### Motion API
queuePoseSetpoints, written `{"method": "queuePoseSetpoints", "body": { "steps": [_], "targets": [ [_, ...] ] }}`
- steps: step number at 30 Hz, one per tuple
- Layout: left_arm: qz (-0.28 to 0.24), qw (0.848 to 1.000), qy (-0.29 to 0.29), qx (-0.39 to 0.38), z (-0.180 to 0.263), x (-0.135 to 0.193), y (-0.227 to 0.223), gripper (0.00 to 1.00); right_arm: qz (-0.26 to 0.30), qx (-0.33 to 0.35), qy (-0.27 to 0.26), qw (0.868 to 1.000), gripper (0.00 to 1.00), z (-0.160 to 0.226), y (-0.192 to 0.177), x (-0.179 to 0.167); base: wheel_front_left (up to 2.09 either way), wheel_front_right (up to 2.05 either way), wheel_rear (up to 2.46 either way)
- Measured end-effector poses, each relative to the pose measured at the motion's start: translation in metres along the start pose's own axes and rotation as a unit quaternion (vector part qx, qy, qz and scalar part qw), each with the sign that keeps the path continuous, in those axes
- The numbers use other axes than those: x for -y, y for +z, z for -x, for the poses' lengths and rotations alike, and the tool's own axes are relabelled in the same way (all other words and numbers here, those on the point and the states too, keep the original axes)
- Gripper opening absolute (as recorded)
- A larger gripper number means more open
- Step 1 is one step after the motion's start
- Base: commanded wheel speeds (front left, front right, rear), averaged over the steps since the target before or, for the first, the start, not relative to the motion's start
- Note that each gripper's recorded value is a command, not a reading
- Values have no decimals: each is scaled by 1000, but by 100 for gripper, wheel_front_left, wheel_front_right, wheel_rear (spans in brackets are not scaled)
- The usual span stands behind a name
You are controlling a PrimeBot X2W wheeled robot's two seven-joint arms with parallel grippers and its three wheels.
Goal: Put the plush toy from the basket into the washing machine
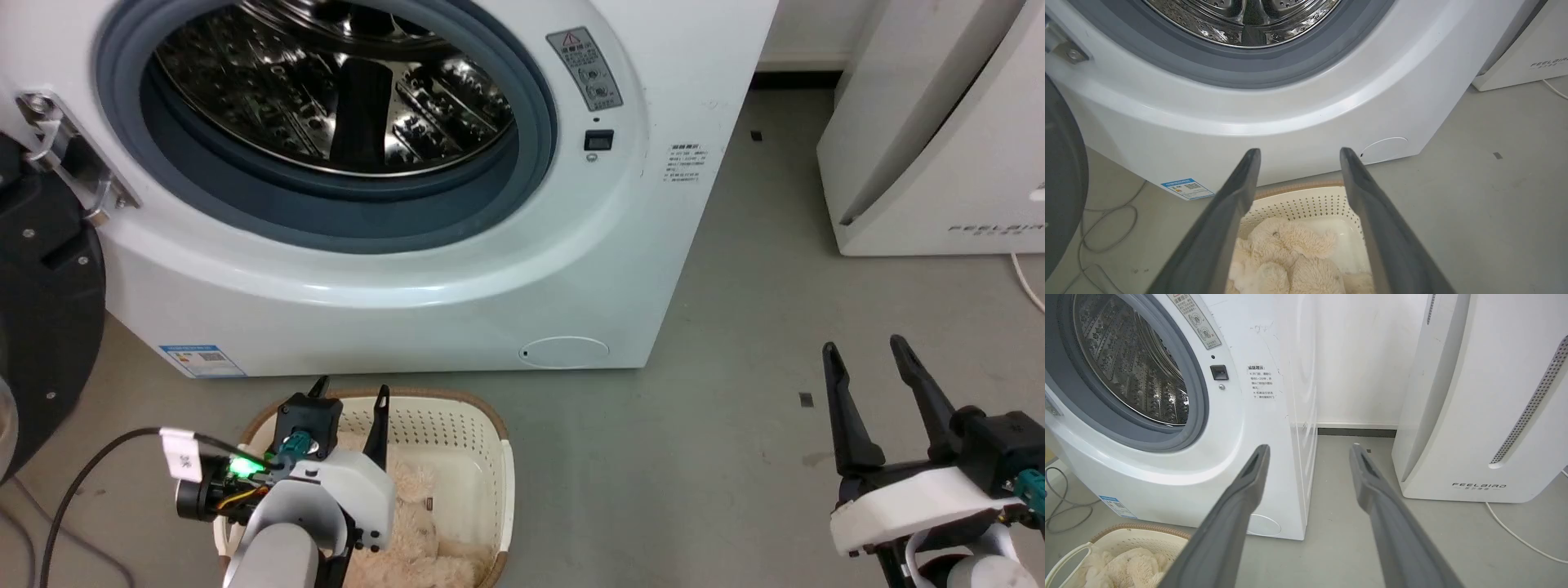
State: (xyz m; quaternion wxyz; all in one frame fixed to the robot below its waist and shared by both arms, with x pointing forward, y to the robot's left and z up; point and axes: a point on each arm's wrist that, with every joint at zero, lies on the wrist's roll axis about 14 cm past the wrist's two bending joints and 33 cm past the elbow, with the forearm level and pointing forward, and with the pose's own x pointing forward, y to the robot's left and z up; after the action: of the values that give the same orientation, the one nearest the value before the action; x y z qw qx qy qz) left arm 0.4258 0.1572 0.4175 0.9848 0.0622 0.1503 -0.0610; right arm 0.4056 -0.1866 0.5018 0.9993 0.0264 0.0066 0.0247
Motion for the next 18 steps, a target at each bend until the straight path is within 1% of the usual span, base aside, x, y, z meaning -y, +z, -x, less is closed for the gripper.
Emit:
{"method": "queuePoseSetpoints", "body": {
  "steps": [6,11,18],
  "targets": [
    [-10,998,-22,-50,-13,7,-25,100,-4,-5,-7,1000,100,-8,-8,5,0,0,0],
    [-23,995,-29,-92,-22,5,-49,100,-11,-8,-15,1000,100,-15,-14,11,0,0,0],
    [-44,986,-42,-155,-36,4,-82,100,-18,-16,-24,999,100,-29,-27,18,0,0,0]
  ]
}}
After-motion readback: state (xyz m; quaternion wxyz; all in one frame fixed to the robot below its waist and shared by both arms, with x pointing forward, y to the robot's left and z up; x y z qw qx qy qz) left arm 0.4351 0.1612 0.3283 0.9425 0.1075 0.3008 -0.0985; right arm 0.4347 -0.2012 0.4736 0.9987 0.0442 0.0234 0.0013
